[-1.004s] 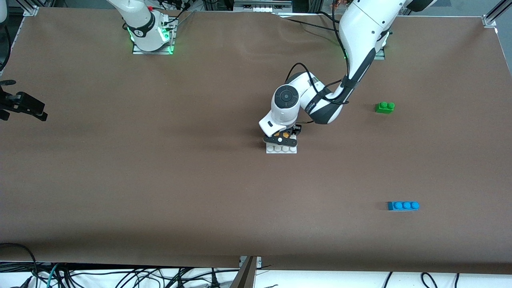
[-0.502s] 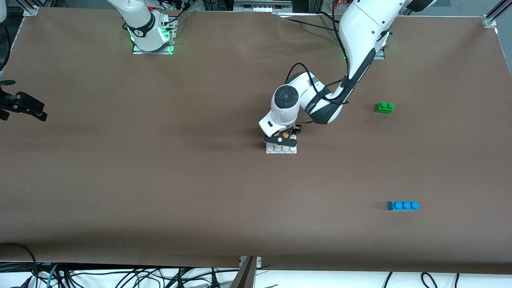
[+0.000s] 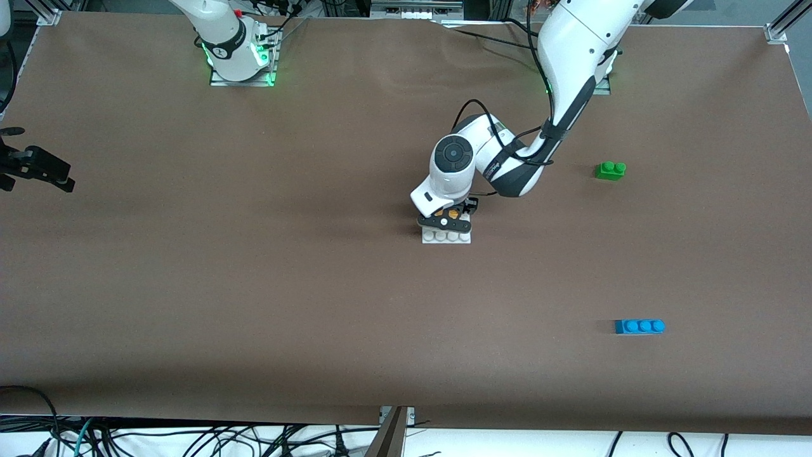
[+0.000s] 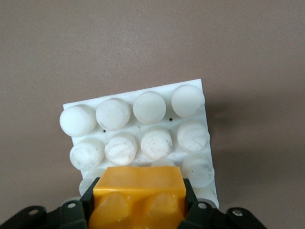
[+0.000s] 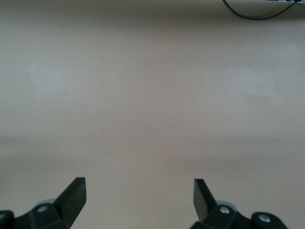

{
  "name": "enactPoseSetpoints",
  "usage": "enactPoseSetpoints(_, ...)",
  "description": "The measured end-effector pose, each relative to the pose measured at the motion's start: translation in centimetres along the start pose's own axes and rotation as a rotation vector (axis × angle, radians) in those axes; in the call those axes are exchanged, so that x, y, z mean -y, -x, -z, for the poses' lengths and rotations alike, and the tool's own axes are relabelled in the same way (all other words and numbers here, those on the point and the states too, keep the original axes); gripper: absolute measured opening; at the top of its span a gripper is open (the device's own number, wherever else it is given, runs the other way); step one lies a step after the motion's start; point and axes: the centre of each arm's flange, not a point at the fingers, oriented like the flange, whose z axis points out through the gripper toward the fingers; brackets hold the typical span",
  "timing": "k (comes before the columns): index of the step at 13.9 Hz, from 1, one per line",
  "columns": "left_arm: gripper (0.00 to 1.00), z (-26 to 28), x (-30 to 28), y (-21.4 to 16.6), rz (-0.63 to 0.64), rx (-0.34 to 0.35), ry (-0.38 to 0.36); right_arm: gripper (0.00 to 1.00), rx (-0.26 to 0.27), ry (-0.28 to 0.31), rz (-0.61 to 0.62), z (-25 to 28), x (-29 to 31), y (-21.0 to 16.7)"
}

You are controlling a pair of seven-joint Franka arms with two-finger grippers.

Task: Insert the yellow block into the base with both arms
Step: 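Press the yellow brick down onto the plate studs with the left gripper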

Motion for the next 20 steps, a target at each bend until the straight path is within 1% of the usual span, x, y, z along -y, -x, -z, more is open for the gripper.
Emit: enactPoseSetpoints(20,0.68,0.02,0.07,-0.05,0.013,0.007,0.005,1.00,0.001,0.000,0.000,-0.05,0.00,-0.02)
